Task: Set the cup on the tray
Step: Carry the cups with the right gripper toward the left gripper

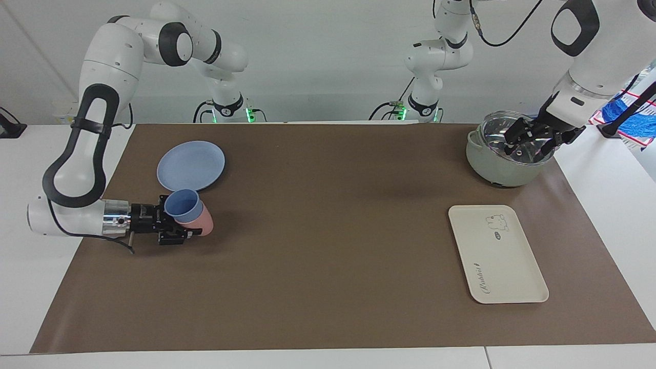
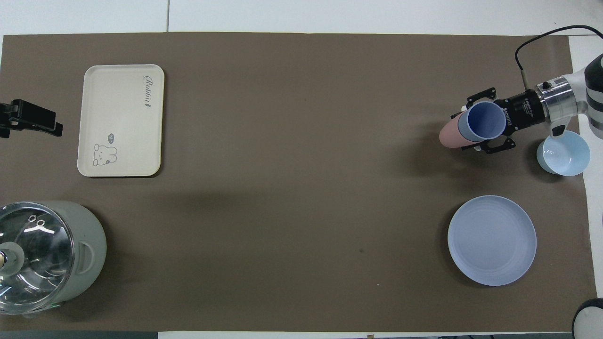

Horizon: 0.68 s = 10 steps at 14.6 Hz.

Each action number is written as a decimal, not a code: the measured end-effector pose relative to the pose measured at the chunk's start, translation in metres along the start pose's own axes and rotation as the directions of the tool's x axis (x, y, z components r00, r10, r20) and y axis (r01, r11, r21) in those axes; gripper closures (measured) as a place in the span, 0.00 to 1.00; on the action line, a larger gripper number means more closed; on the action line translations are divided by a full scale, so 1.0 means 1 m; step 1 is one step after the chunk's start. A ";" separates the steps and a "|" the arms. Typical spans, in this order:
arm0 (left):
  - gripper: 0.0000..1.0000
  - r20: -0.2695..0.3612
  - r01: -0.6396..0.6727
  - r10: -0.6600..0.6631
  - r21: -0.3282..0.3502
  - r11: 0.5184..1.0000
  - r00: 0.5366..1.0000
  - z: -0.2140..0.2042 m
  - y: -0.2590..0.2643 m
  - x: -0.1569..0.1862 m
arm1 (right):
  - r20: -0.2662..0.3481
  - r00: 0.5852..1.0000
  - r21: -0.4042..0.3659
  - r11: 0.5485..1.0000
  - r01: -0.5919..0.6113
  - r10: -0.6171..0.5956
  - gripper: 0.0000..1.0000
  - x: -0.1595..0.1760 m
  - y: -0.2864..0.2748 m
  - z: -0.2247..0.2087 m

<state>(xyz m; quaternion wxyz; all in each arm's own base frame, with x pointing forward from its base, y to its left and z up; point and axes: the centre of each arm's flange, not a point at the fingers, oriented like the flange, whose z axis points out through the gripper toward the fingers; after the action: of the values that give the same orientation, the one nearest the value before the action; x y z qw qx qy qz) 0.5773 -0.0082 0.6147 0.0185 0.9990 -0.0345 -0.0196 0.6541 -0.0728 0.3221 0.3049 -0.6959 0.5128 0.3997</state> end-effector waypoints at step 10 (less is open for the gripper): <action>0.00 0.000 0.000 0.000 0.000 1.000 1.000 0.000 0.000 0.000 | 0.001 0.986 0.082 0.983 -0.167 0.168 0.21 -0.161 -0.083 0.185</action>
<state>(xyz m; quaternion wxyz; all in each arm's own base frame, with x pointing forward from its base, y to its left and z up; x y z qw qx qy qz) 0.5773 -0.0082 0.6146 0.0185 0.9990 -0.0345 -0.0196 0.6632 0.1814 0.3719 0.2969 -0.6384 0.5863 0.4006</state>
